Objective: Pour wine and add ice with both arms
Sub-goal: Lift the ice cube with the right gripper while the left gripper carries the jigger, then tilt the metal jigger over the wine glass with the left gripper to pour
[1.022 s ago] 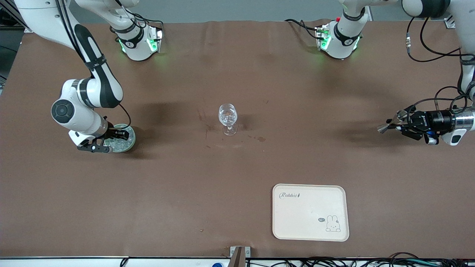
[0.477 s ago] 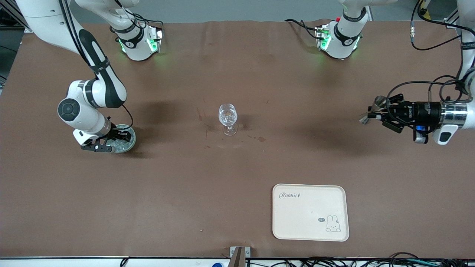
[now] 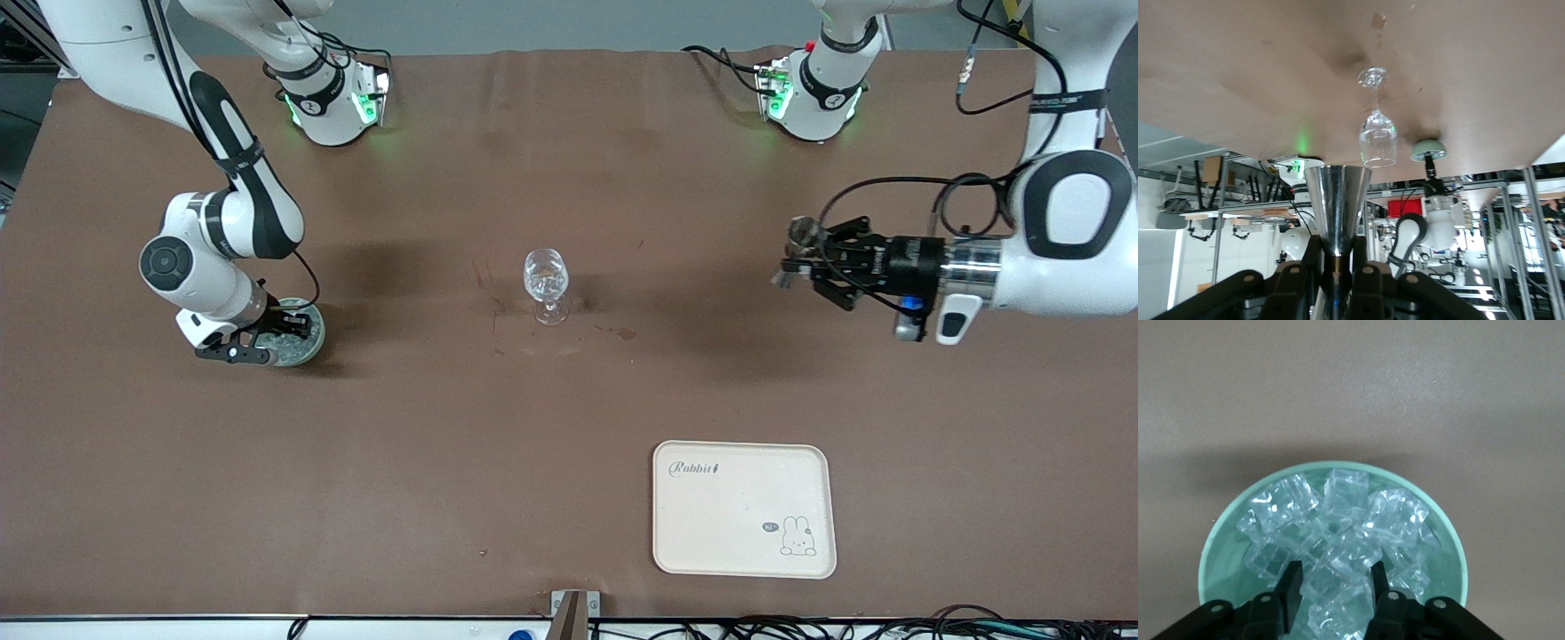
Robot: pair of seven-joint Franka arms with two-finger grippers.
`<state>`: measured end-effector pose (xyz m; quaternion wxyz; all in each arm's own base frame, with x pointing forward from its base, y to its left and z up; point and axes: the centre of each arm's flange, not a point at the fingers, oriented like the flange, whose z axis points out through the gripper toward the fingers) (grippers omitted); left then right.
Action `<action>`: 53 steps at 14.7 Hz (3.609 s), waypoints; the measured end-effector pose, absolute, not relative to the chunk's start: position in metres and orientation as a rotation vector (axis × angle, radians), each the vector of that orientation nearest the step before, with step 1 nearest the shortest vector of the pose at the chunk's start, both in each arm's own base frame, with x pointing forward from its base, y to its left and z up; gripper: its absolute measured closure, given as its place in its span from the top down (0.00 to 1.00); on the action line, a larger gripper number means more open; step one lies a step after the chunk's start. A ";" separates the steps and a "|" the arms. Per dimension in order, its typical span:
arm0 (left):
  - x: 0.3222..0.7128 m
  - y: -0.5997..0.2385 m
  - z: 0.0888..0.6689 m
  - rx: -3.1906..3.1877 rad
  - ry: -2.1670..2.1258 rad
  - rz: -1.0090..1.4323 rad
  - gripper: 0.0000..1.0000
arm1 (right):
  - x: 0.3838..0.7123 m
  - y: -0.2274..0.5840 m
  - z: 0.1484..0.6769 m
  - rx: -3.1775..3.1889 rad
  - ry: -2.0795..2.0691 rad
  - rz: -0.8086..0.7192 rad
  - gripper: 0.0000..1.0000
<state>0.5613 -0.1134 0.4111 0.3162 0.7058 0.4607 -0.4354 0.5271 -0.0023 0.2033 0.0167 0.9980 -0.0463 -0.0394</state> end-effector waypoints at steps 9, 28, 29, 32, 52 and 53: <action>0.538 -0.277 0.383 1.914 1.343 -1.077 0.22 | 0.541 -0.002 0.219 3.095 -0.145 -0.192 0.32; 0.509 -0.422 0.343 2.211 1.567 -0.613 0.21 | 0.608 -0.018 0.520 3.144 -0.236 -0.052 0.32; 0.507 -0.426 0.344 2.227 1.569 -0.592 0.21 | 0.599 -0.022 0.542 3.147 -0.244 -0.011 0.32; 0.499 -0.442 0.346 2.277 1.585 -0.509 0.21 | 0.570 -0.039 0.595 3.151 -0.286 0.067 0.32; 0.473 -0.474 0.355 2.558 1.437 -0.216 0.21 | 0.539 -0.037 0.659 3.137 -0.214 0.008 0.32; 0.473 -0.474 0.358 2.570 1.435 -0.211 0.21 | 0.539 -0.037 0.659 3.137 -0.215 0.008 0.32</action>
